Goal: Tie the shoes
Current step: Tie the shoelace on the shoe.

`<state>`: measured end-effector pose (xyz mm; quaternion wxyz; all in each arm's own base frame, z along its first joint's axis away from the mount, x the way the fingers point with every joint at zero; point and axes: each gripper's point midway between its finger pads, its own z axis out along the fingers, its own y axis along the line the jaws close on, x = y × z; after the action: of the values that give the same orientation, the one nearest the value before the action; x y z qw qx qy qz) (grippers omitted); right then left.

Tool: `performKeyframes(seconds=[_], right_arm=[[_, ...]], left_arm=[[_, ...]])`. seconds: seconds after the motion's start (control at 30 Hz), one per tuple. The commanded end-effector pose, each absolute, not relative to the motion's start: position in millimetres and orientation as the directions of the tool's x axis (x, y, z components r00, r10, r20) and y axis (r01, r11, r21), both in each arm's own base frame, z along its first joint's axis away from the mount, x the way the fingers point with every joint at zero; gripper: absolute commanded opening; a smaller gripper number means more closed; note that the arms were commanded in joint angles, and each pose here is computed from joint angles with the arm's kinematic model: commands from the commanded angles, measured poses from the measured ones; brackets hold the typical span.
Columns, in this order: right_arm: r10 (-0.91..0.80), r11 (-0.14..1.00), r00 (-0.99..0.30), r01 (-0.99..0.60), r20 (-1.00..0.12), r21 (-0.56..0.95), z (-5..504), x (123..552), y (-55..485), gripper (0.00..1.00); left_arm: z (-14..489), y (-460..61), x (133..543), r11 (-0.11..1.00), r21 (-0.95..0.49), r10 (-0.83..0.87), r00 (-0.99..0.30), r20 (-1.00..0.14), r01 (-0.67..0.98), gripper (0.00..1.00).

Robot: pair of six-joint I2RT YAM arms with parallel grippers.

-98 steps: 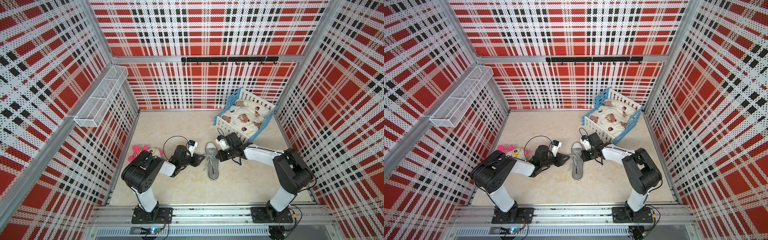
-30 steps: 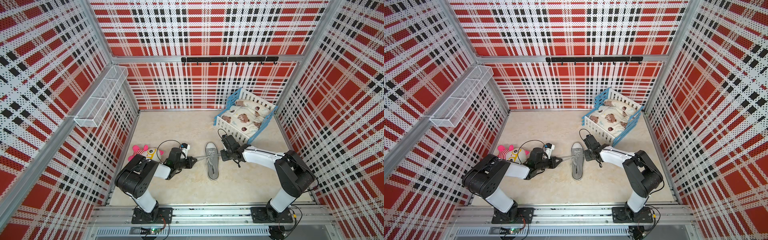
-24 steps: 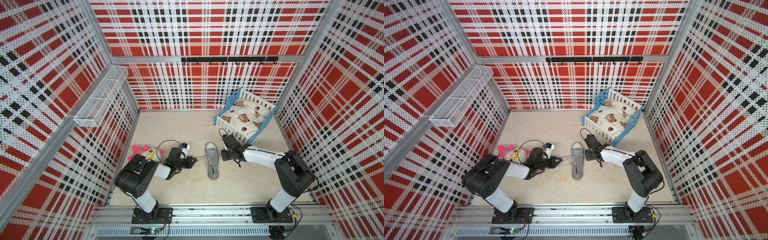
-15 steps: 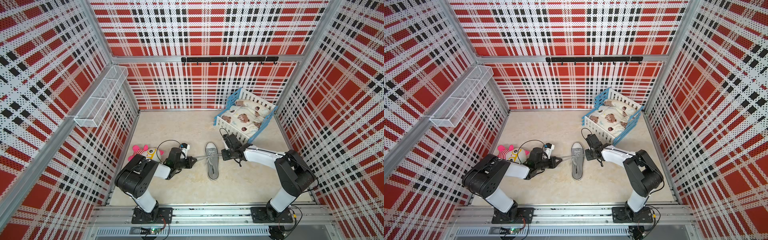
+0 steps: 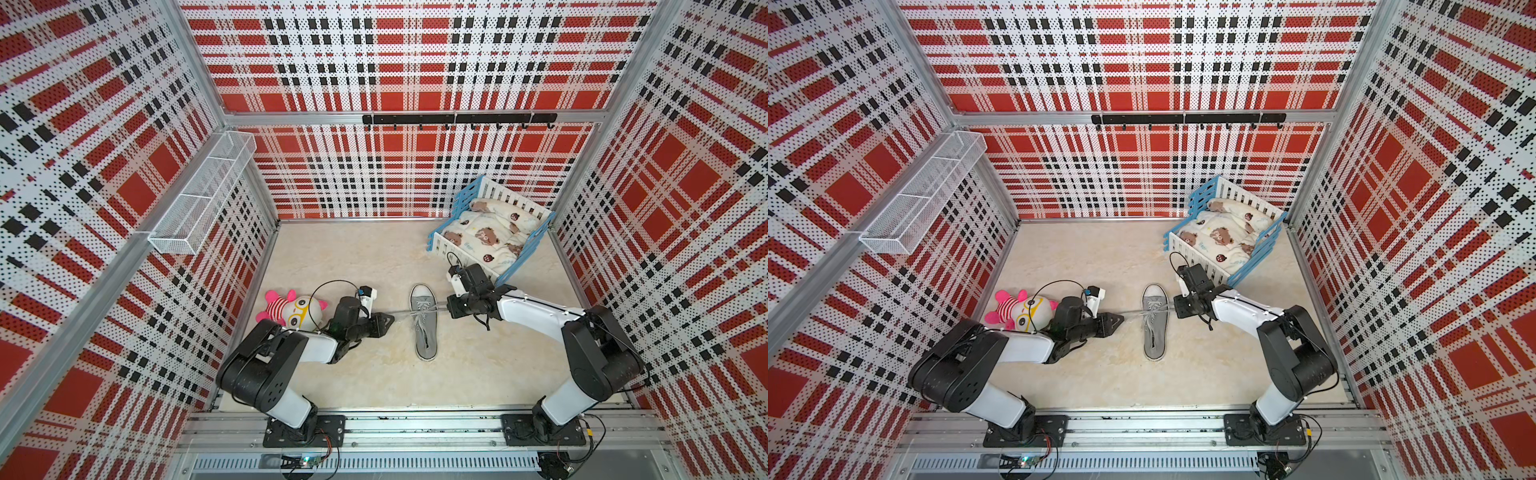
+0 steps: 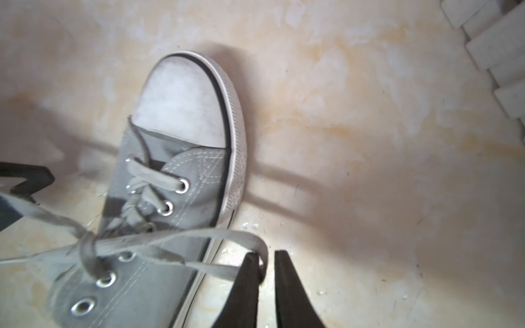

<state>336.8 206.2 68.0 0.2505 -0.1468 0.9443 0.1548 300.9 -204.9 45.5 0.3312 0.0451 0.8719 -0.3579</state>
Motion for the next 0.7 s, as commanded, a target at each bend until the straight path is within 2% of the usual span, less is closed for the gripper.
performKeyframes(seconds=[0.0,0.1,0.33,0.57,0.67], right_arm=[[-0.196,0.875,-0.816,-0.396,-0.544,0.279,88,331,210,0.26],[-0.184,0.870,-0.815,-0.395,-0.549,0.295,94,330,205,0.31],[-0.159,0.844,-0.802,-0.412,-0.575,0.342,110,332,206,0.33],[-0.182,0.746,-0.771,-0.513,-0.610,0.425,122,326,241,0.34],[-0.219,0.723,-0.764,-0.545,-0.607,0.425,120,321,256,0.30]], left_arm=[[54,-190,306,0.788,-0.546,-0.188,-0.734,-0.653,0.284,0.40],[65,-178,311,0.820,-0.514,-0.217,-0.694,-0.687,0.252,0.44],[75,-164,315,0.857,-0.470,-0.231,-0.656,-0.719,0.213,0.48],[70,-188,305,0.806,-0.506,-0.163,-0.706,-0.689,0.307,0.50],[85,-211,296,0.743,-0.530,-0.131,-0.688,-0.714,0.409,0.50]])
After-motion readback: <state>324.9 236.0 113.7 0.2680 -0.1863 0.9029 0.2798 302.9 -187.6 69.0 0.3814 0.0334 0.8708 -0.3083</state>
